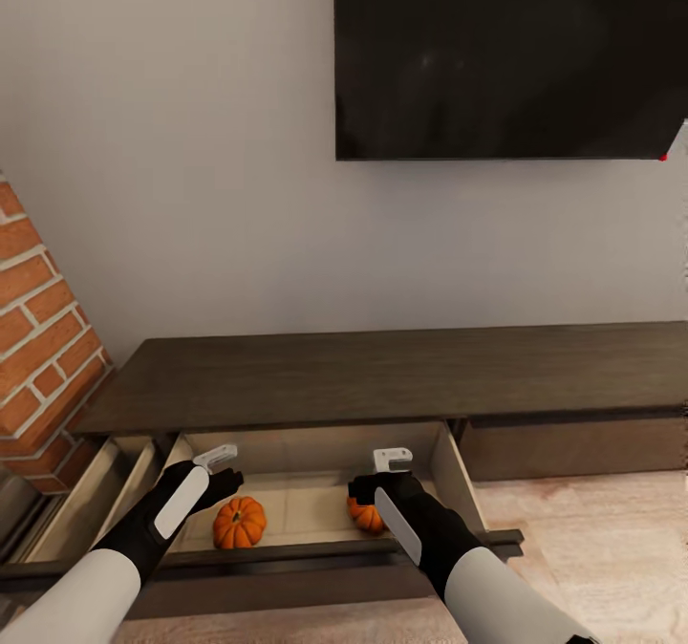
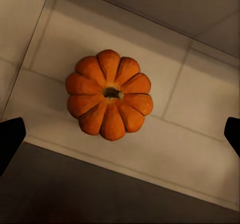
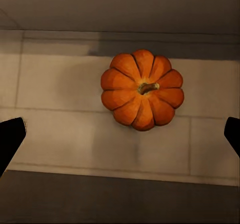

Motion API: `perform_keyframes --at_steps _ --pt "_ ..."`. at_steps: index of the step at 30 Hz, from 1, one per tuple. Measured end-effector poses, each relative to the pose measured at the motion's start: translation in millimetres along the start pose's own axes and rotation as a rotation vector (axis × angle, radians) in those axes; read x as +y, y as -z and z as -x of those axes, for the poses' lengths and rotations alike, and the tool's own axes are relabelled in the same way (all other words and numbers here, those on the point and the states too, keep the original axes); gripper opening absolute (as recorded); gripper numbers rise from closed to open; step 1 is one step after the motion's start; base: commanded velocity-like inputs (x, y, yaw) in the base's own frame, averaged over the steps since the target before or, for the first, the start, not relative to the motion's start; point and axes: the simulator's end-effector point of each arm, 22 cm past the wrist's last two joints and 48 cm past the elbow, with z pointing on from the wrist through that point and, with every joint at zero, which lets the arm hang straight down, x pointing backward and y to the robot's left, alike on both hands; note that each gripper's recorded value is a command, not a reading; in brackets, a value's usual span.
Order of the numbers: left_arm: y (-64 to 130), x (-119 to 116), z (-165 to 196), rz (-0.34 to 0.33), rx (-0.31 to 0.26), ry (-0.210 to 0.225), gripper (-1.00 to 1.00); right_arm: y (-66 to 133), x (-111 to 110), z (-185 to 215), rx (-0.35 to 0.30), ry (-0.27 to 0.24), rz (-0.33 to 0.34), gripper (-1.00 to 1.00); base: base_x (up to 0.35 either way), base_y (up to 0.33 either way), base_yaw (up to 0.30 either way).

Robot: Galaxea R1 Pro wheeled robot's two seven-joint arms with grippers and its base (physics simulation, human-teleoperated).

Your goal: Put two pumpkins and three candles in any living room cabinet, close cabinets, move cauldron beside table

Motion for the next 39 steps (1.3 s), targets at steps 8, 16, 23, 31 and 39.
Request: perform_keyframes --at_steps 8,16,23,31,39 --pt "14.6 -3 10 0.0 0.0 0.0 1.0 13.1 1 13 0.0 0.0 0.0 1.0 -0.081 0.0 0.0" --pt "29.1 -7 20 -0.001 0.001 0.0 1.0 26.1 2 25 0.0 0.001 0.0 1.0 -0.007 0.0 0.0" --pt "41.6 -10 28 -0.001 0.001 0.0 1.0 37.4 2 35 0.0 0.0 0.0 1.0 0.0 0.0 0.0" --pt "55.7 -14 38 -0.002 0.002 0.001 1.0 50.2 3 47 0.0 0.0 0.0 1.0 0.0 0.0 0.0" --pt "69.9 -17 47 -0.001 0.002 0.001 1.0 63.0 4 59 -0.001 -0.001 0.0 1.0 0.0 0.0 0.0"
